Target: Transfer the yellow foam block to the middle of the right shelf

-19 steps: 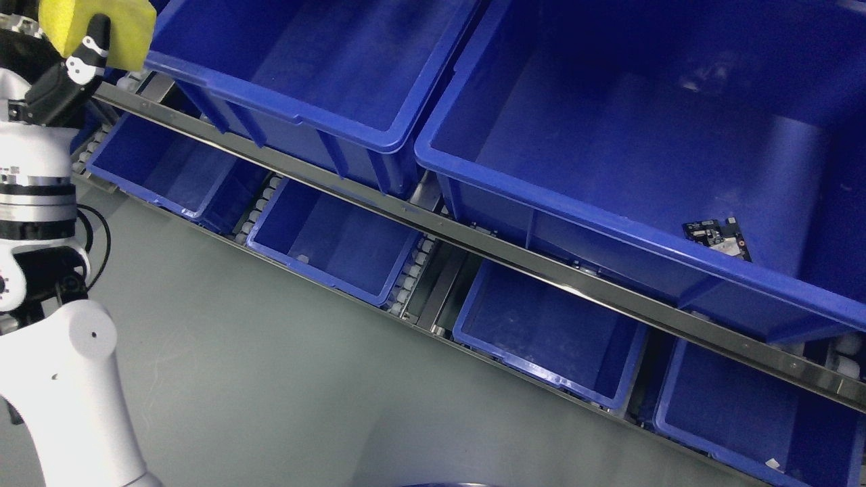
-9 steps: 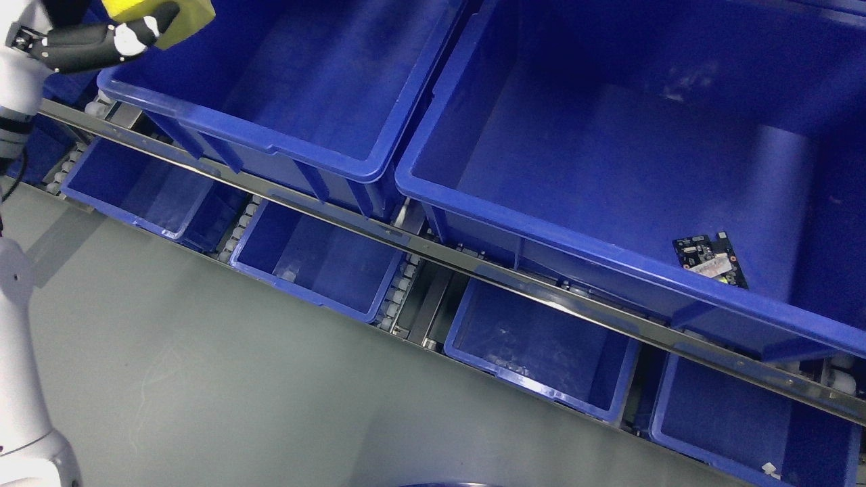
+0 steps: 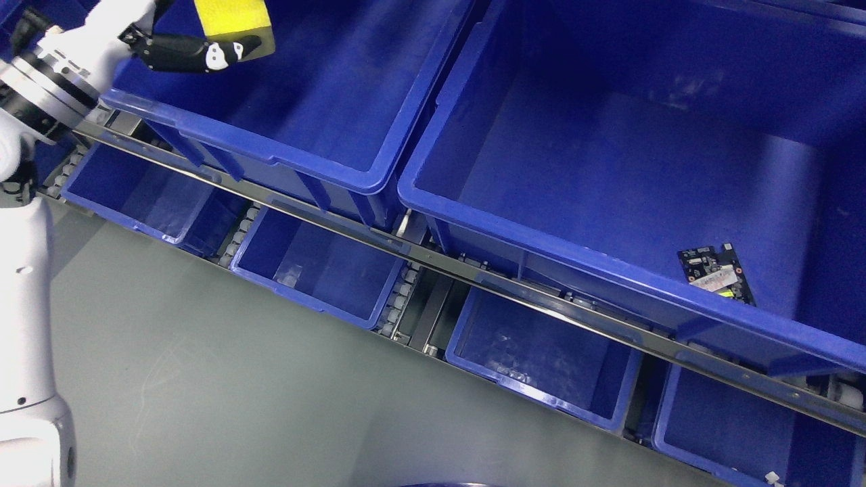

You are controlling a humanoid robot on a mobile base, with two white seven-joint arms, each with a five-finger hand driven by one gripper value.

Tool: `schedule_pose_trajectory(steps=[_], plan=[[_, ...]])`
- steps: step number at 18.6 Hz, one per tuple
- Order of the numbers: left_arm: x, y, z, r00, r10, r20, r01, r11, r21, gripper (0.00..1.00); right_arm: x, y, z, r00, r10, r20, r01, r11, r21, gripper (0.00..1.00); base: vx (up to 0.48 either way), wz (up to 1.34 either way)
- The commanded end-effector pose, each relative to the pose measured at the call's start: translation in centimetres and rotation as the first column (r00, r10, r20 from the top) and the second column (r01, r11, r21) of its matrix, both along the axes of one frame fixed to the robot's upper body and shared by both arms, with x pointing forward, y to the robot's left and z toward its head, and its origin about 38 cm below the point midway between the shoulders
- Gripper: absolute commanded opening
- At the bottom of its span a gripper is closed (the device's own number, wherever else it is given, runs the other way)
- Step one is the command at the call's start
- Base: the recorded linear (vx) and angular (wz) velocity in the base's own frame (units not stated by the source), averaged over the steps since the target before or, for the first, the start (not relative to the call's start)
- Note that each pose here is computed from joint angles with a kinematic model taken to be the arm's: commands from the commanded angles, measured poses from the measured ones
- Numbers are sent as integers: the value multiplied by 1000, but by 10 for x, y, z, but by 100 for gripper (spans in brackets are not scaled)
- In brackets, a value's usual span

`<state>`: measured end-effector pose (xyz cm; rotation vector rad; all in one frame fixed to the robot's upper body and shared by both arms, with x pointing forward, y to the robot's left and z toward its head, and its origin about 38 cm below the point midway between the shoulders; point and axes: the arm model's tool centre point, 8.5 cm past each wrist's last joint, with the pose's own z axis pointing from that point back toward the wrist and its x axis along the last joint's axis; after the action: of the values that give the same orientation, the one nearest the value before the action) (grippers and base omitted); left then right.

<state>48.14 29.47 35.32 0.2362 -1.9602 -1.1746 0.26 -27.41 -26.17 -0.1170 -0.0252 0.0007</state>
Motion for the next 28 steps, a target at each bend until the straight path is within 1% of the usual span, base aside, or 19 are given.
schedule_pose_trajectory(steps=[1,2,4,5,6,7,9,10,11,12,13,14,15,16,18,20,22,26,28], plan=[[25,-74,-48,987,-95,-130,104,992,65,58,-10,-11,1,1000,-10,-11,10,1000,-17,100,24,1],[25,-80,-47,986,-106,-125,113,992,52,65,-9,-11,1,1000,-10,-10,10,1000,-17,100,20,-6],[25,-90,-41,986,-124,-110,129,991,34,83,-10,-11,1,1000,-10,-11,10,1000,-17,100,17,-3],[26,-99,-31,986,-138,-93,140,990,15,94,-10,-11,1,1000,-10,-11,10,1000,-17,100,14,-1],[26,-106,-27,985,-150,-83,150,989,-8,100,-9,-11,1,1000,-10,-10,10,1000,-17,100,18,10],[26,-108,-20,987,-150,-64,147,988,-49,100,-10,-11,1,1000,-10,-11,10,1000,-17,100,18,10],[26,-112,-4,989,-144,-38,133,968,-214,100,-10,-11,1,1000,-10,-11,10,1000,-17,100,13,27],[26,-110,2,990,-129,-56,107,950,-294,100,-9,-11,1,1000,-10,-10,10,1000,-17,100,10,26],[25,-83,11,993,-66,-93,28,931,-364,100,-10,-11,1,1000,-10,-11,10,1000,-17,100,10,26],[24,-66,15,990,-33,-136,-27,908,-418,100,-9,-11,1,1000,-10,-10,10,1000,-17,100,10,19],[24,-58,18,982,-38,-185,-58,870,-489,100,-10,-11,1,1000,-10,-11,10,1000,-17,100,10,19],[23,-39,22,973,-55,-225,-105,763,-638,100,-10,-11,1,1000,-10,-11,10,1000,-17,100,-3,10],[24,-24,23,967,-62,-246,-144,664,-733,100,-10,-11,1,1000,-10,-11,10,1000,-17,100,0,0],[24,-15,25,968,-49,-246,-169,597,-784,100,-10,-11,1,1000,-10,-11,10,1000,-17,100,0,0],[18,2,27,972,27,-234,-213,527,-822,100,-10,-11,1,1000,-10,-11,10,1000,-17,100,-17,-10],[6,5,28,977,42,-210,-200,528,-825,100,-9,-11,1,1000,-10,-10,10,1000,-17,100,-16,4],[-7,-3,22,981,34,-193,-179,556,-811,100,-10,-11,1,1000,-10,-11,10,1000,-17,100,-14,4],[-24,-28,-27,969,-44,-245,-160,643,-749,100,-10,-11,1,1000,-10,-11,10,1000,-17,100,-4,1],[-30,-28,-41,970,-38,-240,-159,648,-745,100,-9,-11,1,1000,-10,-10,10,1000,-17,100,0,0]])
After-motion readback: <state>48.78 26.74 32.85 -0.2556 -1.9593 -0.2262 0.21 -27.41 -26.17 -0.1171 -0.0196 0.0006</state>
